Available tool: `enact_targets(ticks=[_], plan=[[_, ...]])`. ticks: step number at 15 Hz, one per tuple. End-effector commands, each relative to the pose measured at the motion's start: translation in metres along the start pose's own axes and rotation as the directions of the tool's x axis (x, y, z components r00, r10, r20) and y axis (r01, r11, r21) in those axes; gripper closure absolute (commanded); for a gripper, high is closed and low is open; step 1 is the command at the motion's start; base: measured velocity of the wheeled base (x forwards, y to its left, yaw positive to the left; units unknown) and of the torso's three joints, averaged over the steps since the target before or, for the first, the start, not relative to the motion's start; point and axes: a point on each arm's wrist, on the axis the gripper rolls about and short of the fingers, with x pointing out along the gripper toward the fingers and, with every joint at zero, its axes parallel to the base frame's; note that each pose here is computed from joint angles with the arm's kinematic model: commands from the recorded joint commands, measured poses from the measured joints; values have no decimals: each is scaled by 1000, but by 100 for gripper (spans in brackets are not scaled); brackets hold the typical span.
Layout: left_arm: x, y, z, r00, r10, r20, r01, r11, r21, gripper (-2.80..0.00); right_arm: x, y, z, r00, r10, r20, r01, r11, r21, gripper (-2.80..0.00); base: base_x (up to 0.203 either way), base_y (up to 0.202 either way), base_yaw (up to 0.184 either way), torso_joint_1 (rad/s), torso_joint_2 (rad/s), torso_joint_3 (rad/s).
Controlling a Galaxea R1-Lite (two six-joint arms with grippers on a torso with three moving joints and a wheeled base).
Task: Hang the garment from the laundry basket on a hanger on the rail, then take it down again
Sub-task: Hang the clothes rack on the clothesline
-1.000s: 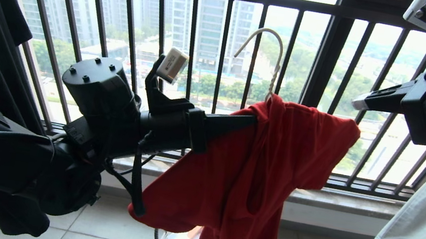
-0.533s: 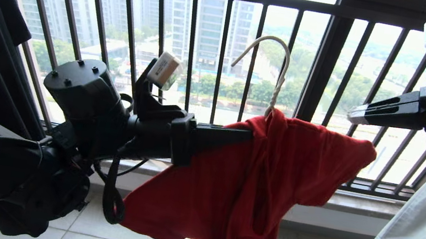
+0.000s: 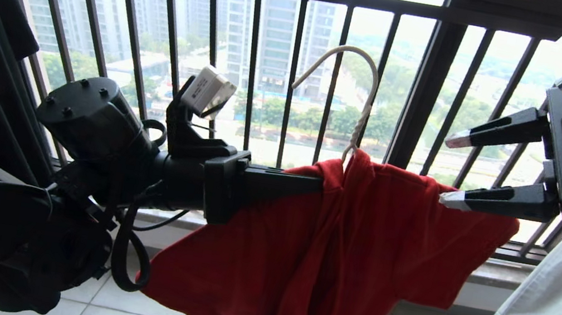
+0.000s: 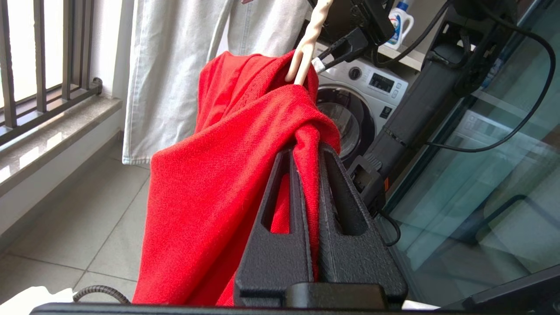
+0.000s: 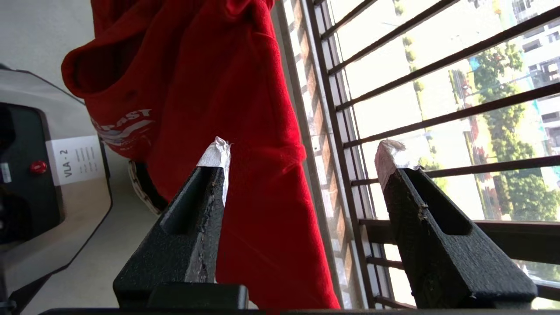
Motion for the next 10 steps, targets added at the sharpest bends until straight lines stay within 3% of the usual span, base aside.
enact_targets(ticks=[1, 5, 10], plan=[[0, -1, 1, 1000, -7, 2, 7, 1000, 6, 0, 12, 6, 5, 998, 58, 14, -58, 998, -17, -280, 0, 0, 0, 0, 0, 0], [-4, -9, 9, 999, -22, 29, 20, 998, 58, 0, 29, 9, 10, 987, 148, 66, -146, 989, -27, -280, 0, 0, 0, 0, 0, 0], [-7, -15, 13, 999, -28, 29, 26, 997, 73, 0, 45, 9, 24, 975, 194, 107, -190, 981, -43, -280, 0, 0, 0, 0, 0, 0]])
